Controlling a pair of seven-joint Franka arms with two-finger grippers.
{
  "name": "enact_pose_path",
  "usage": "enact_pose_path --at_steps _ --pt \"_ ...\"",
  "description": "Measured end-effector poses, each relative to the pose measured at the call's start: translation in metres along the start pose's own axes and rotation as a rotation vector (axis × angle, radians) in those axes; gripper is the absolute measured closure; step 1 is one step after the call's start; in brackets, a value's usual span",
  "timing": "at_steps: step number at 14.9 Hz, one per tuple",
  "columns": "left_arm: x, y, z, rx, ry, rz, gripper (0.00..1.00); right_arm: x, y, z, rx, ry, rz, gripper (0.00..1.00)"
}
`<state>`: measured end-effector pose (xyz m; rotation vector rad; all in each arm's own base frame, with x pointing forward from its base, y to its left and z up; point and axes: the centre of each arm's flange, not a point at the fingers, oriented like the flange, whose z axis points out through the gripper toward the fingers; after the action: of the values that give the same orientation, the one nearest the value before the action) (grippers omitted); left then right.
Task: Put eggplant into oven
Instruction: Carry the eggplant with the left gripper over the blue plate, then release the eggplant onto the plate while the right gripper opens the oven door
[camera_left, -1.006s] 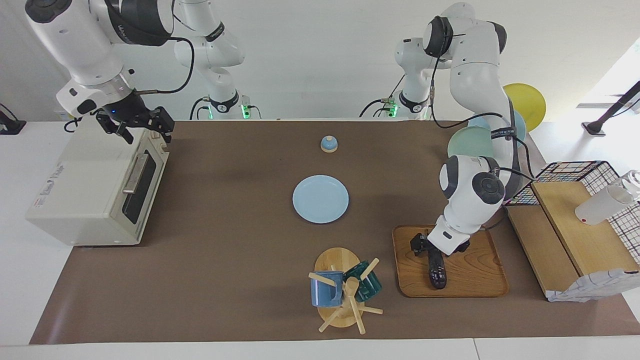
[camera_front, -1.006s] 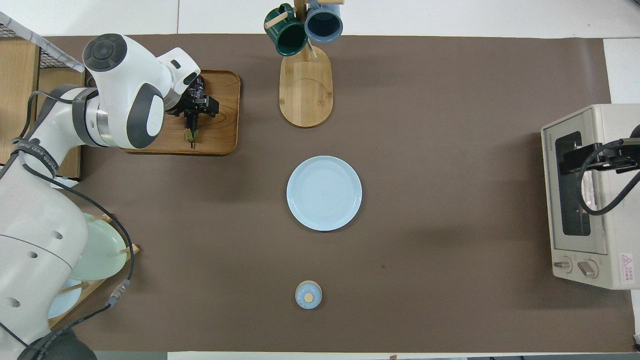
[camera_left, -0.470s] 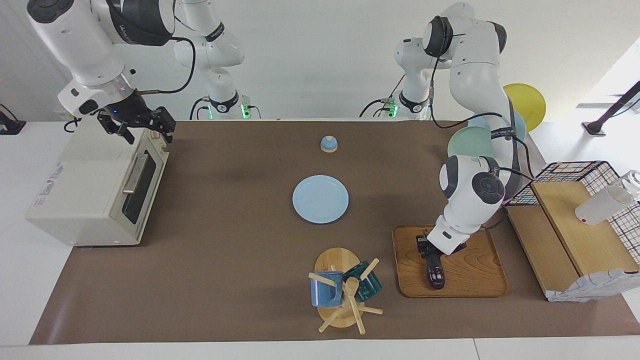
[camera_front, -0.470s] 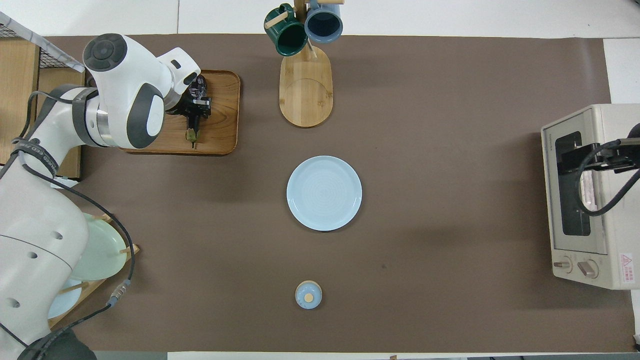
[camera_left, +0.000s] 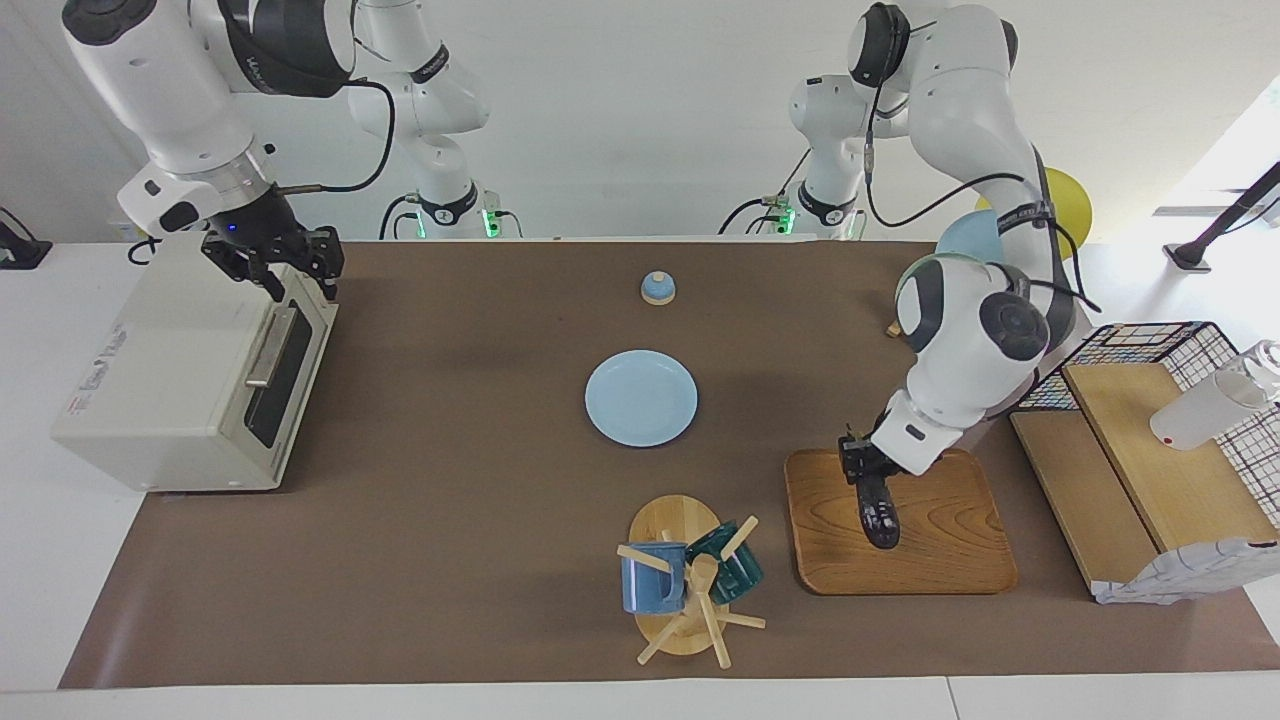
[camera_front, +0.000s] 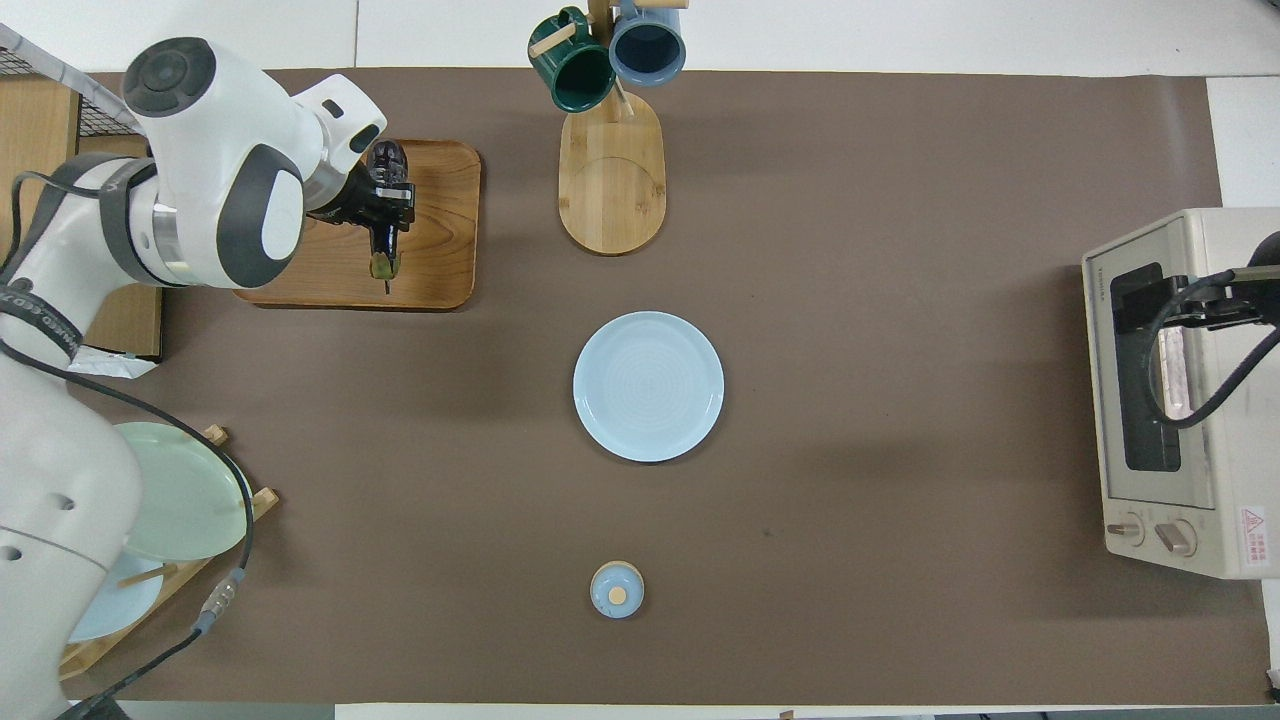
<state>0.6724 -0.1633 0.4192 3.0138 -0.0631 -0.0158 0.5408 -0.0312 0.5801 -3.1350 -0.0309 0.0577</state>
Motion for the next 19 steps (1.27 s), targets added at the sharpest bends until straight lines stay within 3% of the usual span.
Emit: enact_pose_path --at_steps 3,5,8,13,19 --pt "-0.048 0.044 -0.059 -0.016 -0.04 -0.038 0.65 -0.006 0.0 0.018 0.0 -0.011 -0.002 0.78" --pt "-0.082 0.087 -0.061 -0.035 -0.067 -0.06 0.65 -0.005 0.003 0.024 -0.032 0.016 -0.013 0.99" --pt "-0.12 0.145 -0.036 -0.067 -0.082 -0.073 0.65 -0.005 0.008 0.043 -0.09 0.002 -0.027 0.99" --pt "-0.175 0.221 0.035 -0.118 -0.01 -0.09 0.65 -0.007 0.024 0.072 -0.208 -0.03 -0.053 0.99" --pt "-0.192 0.262 0.113 -0.124 0.003 -0.083 0.65 -0.005 0.037 0.098 -0.29 -0.045 -0.08 0.99"
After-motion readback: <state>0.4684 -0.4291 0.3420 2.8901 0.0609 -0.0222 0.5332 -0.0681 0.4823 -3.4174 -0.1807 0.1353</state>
